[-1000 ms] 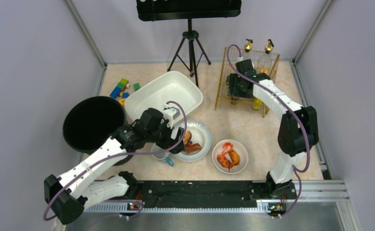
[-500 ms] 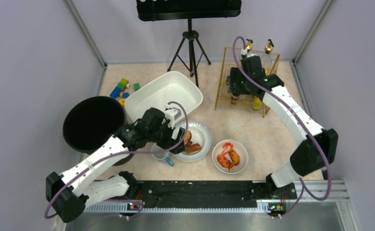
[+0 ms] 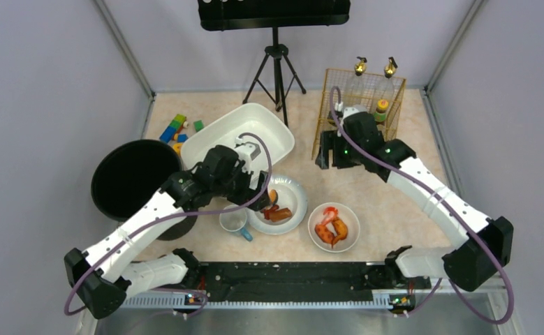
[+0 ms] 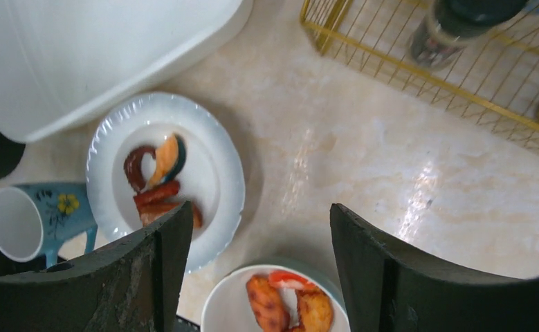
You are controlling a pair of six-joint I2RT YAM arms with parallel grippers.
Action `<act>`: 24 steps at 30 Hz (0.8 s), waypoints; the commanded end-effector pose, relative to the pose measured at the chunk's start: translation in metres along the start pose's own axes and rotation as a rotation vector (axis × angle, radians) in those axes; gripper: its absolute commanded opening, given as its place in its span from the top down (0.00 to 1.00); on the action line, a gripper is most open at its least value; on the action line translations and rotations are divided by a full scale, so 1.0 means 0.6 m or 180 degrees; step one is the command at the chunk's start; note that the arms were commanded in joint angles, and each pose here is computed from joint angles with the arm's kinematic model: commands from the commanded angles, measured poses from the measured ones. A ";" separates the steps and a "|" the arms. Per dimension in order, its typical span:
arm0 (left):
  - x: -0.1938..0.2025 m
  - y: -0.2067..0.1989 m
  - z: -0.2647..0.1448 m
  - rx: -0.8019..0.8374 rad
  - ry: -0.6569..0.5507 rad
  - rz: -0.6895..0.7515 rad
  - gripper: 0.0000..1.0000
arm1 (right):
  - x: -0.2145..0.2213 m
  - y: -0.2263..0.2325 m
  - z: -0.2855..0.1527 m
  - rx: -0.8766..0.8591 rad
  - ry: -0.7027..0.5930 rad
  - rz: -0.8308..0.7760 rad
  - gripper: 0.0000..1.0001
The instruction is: Clear the kitchen counter
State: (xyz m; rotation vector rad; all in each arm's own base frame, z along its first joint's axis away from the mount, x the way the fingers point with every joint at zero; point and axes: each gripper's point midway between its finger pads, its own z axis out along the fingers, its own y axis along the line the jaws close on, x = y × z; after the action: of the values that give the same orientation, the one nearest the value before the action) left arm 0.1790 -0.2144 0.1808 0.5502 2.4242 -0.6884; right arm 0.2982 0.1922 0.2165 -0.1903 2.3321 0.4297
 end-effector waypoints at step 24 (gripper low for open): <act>-0.102 -0.028 -0.107 -0.0120 -0.0625 -0.0133 0.02 | 0.185 0.076 0.186 -0.1012 0.0934 0.0147 0.36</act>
State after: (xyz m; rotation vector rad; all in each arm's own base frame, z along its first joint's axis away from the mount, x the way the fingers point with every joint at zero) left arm 0.1945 -0.2055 0.2533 0.4152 2.3193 -0.6430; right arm 0.2750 0.2542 0.0780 -0.3385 2.5863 0.7644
